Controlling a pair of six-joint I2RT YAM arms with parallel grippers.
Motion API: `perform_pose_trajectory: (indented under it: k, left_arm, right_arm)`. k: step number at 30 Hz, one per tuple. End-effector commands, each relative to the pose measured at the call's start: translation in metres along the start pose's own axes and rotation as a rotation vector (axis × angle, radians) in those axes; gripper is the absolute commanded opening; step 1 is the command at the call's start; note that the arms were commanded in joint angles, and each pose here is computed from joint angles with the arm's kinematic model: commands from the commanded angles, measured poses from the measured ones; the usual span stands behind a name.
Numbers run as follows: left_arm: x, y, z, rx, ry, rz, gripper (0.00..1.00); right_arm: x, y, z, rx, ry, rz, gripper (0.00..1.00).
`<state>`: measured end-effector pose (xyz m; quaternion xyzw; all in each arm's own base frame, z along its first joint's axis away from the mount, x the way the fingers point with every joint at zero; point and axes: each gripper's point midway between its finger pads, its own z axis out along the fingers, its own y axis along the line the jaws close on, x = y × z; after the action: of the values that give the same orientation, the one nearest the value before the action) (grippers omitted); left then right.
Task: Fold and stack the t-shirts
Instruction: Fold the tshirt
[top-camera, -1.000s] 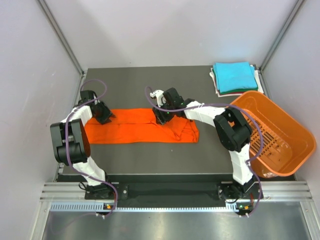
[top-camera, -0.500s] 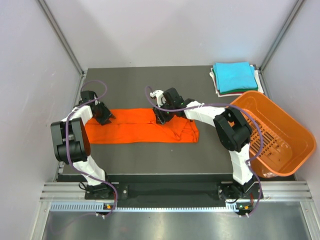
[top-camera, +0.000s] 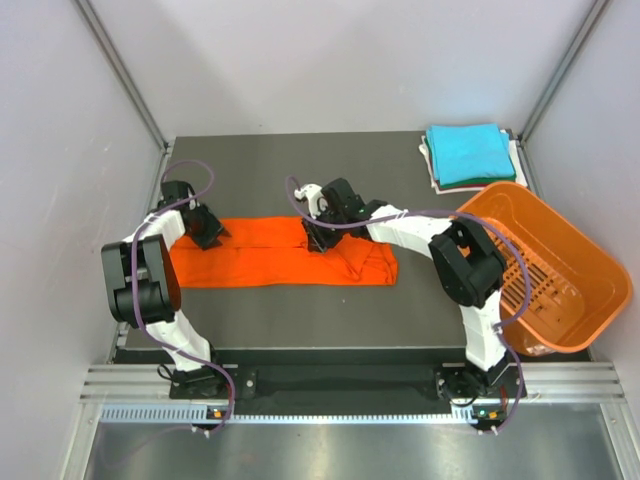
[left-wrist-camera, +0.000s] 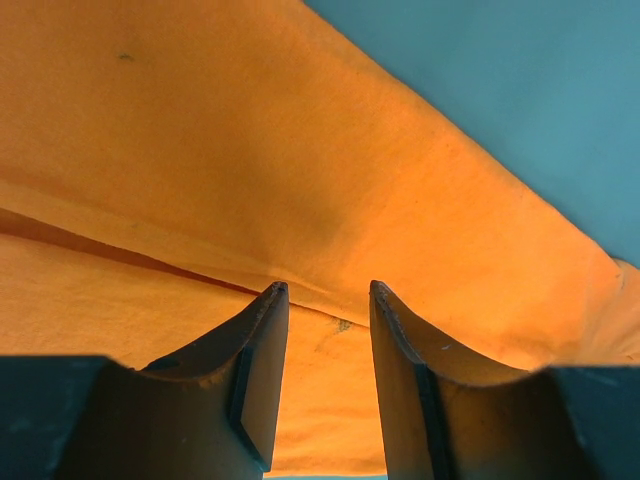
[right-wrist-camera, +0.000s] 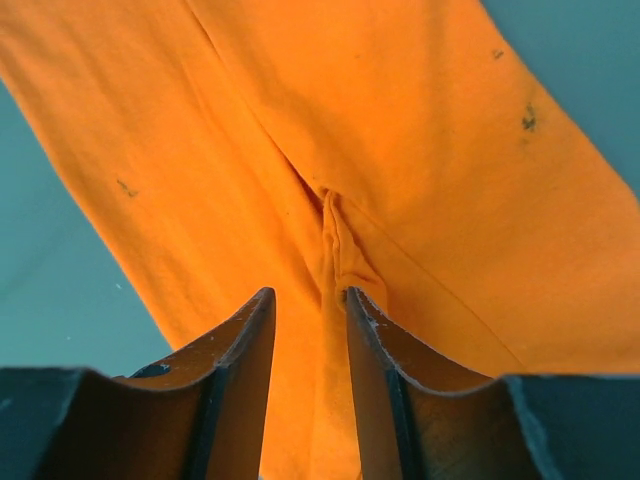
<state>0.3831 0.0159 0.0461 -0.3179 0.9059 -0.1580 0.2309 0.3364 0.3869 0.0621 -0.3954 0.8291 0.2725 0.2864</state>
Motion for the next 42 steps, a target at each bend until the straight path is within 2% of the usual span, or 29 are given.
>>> perform_pose_trajectory:
  k: [1,7,15,30,42]
  left_arm:
    - [-0.017,-0.010,-0.003,0.026,-0.041,0.009,0.43]
    - [-0.016,-0.009,-0.002,0.021,-0.038,0.013,0.43]
    - [-0.017,-0.008,-0.002,0.016,-0.038,0.016,0.43]
    - [-0.015,-0.006,0.001,0.010,-0.034,0.011,0.43]
    - [-0.015,-0.005,0.006,0.012,-0.032,0.002,0.43]
  right_arm:
    - [-0.036,0.005,-0.027,0.020,-0.091,-0.067,0.36]
    - [-0.037,-0.017,-0.032,0.067,-0.081,-0.067,0.46]
    - [-0.013,-0.041,-0.022,0.086,-0.018,-0.035,0.51]
    - [0.011,-0.038,0.002,0.015,0.035,0.004,0.48]
    - [-0.007,-0.003,-0.019,-0.032,-0.023,-0.023,0.45]
